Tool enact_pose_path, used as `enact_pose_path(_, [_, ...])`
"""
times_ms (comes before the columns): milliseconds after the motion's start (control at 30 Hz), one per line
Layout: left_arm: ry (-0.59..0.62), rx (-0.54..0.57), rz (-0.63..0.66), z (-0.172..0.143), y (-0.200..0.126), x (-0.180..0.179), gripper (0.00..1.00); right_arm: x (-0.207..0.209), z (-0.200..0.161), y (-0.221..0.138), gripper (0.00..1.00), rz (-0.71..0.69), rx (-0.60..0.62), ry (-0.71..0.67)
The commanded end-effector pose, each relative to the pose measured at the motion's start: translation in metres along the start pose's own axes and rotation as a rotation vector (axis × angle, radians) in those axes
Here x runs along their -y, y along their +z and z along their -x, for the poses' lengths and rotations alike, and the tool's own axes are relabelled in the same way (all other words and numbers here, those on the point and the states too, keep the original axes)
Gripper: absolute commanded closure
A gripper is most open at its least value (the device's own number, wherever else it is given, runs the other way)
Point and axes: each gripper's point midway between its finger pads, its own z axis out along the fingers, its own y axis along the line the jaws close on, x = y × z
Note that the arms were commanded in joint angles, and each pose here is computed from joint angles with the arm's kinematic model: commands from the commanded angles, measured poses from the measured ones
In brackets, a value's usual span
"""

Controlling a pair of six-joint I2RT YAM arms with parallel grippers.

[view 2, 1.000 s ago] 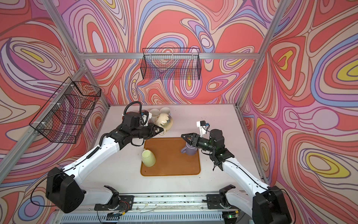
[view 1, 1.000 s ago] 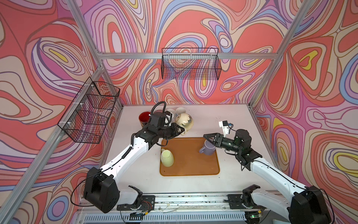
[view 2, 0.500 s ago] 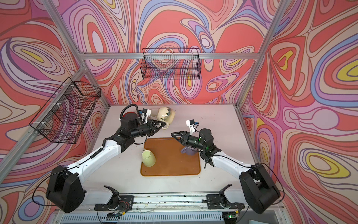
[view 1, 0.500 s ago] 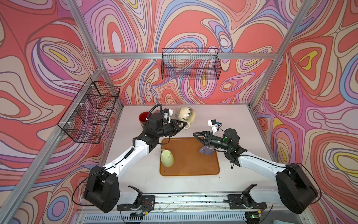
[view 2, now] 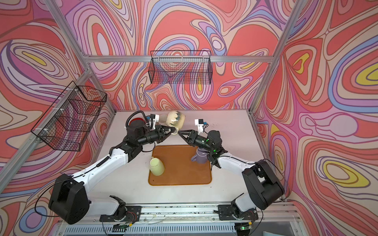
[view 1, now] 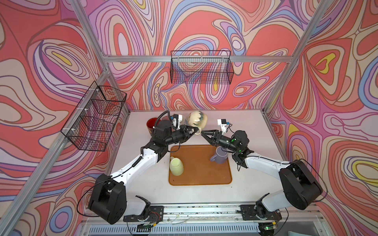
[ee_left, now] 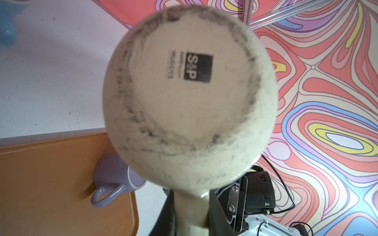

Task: Turn the mug right side up
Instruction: Place the mug at the top-center of the table.

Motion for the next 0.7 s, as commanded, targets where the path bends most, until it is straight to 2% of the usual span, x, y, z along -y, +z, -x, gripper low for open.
enact_pose_path(0, [0.128, 0.06, -0.181, 0.015, -0.012, 0.057, 1.0, -0.014, 0.009, 0.007, 0.56, 0.045, 0.019, -0.016])
enact_pose_path(233, [0.119, 0.052, -0.208, 0.015, -0.009, 0.059, 1.0, -0.008, 0.013, 0.015, 0.67, 0.062, 0.027, 0.001])
enact_pose_path(667, [0.107, 0.051, -0.217, 0.014, -0.006, 0.053, 1.0, -0.01, 0.019, 0.028, 0.66, 0.093, 0.026, 0.009])
